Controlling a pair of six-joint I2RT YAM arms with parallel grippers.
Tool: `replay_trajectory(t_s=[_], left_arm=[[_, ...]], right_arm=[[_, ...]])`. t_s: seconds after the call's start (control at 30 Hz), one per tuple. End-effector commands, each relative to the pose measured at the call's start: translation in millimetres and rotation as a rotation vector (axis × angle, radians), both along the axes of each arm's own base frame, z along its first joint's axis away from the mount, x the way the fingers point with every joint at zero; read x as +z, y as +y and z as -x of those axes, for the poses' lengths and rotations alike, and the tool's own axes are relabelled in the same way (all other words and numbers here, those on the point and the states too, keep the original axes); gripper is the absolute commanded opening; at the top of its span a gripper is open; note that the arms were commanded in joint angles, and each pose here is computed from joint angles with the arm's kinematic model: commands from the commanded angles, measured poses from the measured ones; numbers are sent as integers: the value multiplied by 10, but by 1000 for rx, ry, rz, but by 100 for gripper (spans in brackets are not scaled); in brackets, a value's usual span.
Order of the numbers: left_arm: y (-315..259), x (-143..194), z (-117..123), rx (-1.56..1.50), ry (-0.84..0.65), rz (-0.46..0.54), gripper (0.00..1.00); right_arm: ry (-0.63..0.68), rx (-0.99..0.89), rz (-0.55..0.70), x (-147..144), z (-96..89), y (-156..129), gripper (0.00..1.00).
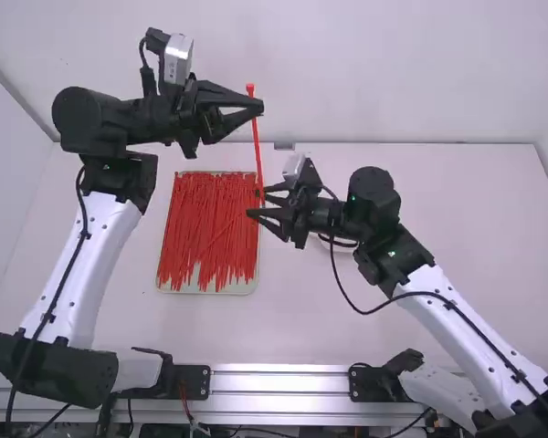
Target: Fasten the cable tie
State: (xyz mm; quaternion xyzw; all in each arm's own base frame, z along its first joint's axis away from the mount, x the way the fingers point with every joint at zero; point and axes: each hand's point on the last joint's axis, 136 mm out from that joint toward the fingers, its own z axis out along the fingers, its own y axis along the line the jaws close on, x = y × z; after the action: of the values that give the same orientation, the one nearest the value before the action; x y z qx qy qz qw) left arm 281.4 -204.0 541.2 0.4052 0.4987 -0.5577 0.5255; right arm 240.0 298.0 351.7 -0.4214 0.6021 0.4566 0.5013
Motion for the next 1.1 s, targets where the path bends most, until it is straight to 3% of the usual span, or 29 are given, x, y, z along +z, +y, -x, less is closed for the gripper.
replay_trajectory(t_s=[0.0,0.2,0.33,0.77,0.83,0.87,0.9,0.97,1.03,1.07], left_arm=[[31,128,19,29,-49,22,2],[35,136,6,36,-49,28,2],[33,134,8,35,-47,27,2],[17,96,-5,32,-43,16,3],[17,95,-4,33,-51,14,11],[16,82,-19,38,-57,11,25],[17,80,-22,39,-56,11,27],[56,49,-95,67,-46,7,56],[74,38,-117,74,-37,5,68],[90,29,-132,80,-38,2,84]], right_arm=[[-29,9,-9,94,6,16,41],[-12,10,1,57,13,16,25],[1,7,1,50,5,9,0],[16,7,14,5,10,6,0],[18,3,15,2,-2,-4,0],[21,-9,16,-4,-37,-34,0],[22,-11,17,-5,-41,-38,0],[34,-33,22,-28,-101,-92,0],[46,-41,21,-32,-123,-113,0],[53,-50,20,-36,-146,-133,0]])
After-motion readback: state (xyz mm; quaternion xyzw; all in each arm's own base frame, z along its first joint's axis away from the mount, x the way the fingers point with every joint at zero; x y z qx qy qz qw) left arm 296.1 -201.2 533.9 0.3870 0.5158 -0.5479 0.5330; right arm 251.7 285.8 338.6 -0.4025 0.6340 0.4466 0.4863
